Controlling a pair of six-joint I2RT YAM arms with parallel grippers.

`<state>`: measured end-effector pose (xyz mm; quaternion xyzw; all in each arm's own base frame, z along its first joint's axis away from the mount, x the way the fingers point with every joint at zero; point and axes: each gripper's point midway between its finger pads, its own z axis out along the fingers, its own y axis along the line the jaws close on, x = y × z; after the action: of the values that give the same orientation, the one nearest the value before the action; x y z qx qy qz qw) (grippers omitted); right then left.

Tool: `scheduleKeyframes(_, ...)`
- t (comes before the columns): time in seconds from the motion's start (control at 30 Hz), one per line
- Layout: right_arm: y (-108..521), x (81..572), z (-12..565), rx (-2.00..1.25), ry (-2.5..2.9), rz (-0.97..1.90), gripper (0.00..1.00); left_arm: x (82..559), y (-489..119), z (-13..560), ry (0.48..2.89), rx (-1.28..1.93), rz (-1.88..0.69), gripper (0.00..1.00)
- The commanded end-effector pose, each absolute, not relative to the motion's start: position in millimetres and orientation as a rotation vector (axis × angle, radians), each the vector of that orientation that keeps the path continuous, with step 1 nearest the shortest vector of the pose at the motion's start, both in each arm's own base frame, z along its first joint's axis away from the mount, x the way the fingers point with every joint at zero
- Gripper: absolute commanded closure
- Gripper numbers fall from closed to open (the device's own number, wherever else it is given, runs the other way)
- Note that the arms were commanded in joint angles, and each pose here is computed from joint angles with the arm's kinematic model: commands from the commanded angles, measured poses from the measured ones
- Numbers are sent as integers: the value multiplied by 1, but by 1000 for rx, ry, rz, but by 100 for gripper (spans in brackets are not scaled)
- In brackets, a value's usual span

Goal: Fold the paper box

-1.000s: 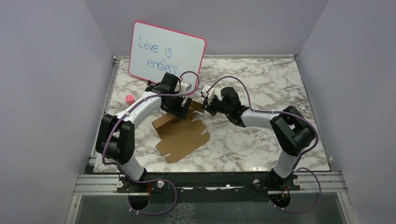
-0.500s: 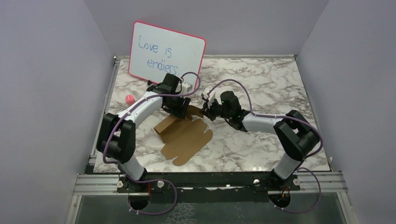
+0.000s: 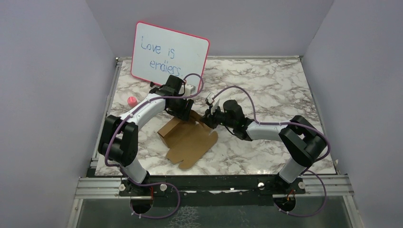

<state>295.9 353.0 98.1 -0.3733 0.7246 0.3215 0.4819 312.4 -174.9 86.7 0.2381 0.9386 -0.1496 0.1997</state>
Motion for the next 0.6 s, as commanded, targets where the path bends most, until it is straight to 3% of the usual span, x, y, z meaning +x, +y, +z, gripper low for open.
scheduleKeyframes(0.0, 362, 289, 107, -929, 1710, 842, 83, 313, -174, 82, 2613, 669, -408, 43)
scheduleKeyframes(0.33, 332, 324, 145, -953, 1662, 697, 70, 309, -174, 82, 2605, 696, -399, 43)
scheduleKeyframes(0.57, 306, 357, 173, -895, 1635, 817, 66, 309, -174, 82, 2603, 700, -401, 43)
